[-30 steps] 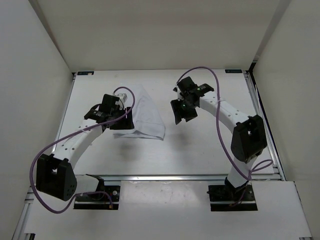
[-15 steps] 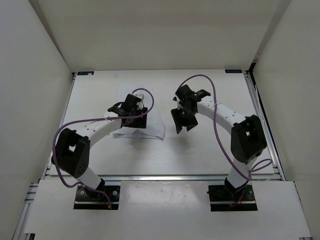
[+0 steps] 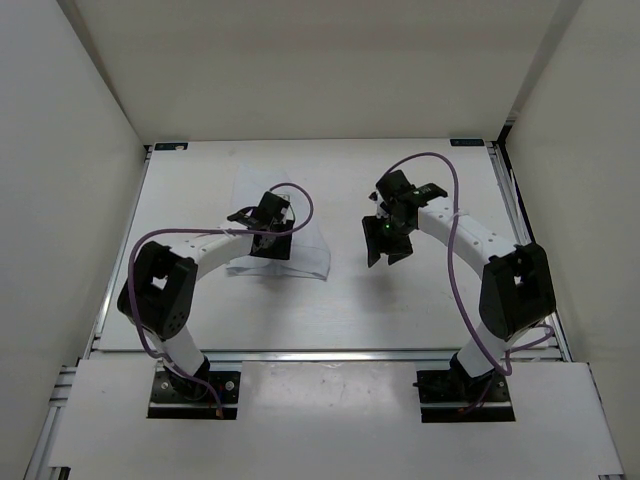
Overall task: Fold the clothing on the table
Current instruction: Flatten the skirt out, then fold the skirt
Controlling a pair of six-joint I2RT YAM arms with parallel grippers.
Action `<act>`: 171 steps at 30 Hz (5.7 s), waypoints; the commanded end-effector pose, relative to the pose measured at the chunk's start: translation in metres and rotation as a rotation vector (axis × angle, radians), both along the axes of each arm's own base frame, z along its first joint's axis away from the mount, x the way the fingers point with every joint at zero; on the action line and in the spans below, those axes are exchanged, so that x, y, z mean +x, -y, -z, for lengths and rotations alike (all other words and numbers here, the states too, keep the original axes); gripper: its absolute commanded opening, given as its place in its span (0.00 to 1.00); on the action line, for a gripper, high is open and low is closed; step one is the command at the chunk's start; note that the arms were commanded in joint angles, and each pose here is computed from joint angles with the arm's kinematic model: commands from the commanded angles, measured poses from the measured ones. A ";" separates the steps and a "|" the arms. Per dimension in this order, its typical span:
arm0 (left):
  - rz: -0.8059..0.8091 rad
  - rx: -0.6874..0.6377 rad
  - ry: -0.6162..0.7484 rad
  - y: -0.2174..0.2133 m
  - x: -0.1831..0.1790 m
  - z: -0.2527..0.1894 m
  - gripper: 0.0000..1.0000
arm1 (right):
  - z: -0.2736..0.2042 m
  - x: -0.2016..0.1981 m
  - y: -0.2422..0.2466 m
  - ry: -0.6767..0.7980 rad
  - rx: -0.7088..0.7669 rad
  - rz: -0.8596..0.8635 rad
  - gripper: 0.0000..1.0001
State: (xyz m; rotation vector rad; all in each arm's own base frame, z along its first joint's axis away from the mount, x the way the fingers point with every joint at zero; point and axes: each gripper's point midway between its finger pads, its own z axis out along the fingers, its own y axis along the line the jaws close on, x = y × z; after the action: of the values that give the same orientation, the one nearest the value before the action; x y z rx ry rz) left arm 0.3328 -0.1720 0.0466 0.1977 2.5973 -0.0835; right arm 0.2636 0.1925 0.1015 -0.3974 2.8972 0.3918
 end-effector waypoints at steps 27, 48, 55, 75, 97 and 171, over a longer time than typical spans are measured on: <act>0.457 -0.370 0.220 0.218 0.005 -0.228 0.00 | 0.016 0.003 0.109 0.044 -0.149 0.418 0.57; -0.023 -0.341 -0.158 -0.004 -0.152 -0.032 0.00 | 0.001 0.002 0.072 -0.036 0.083 0.368 0.56; -0.135 -0.229 -0.193 -0.053 -0.169 -0.014 0.00 | 0.029 -0.035 0.031 -0.222 0.178 0.259 0.54; -0.094 -0.275 -0.254 -0.026 -0.178 0.000 0.00 | 0.076 -0.075 -0.042 -0.321 0.487 0.136 0.49; -0.144 -0.245 -0.068 -0.052 -0.125 -0.035 0.00 | 0.021 -0.035 0.001 -0.068 0.493 0.236 0.00; -0.083 -0.362 0.013 0.046 -0.033 -0.091 0.00 | -0.025 -0.028 0.057 -0.033 0.307 0.257 0.00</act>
State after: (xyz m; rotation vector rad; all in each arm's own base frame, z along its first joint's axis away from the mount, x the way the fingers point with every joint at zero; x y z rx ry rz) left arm 0.2629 -0.2122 0.1144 -0.0077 2.6423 -0.5486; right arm 0.1960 0.1402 0.1145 0.0590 2.9151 0.8168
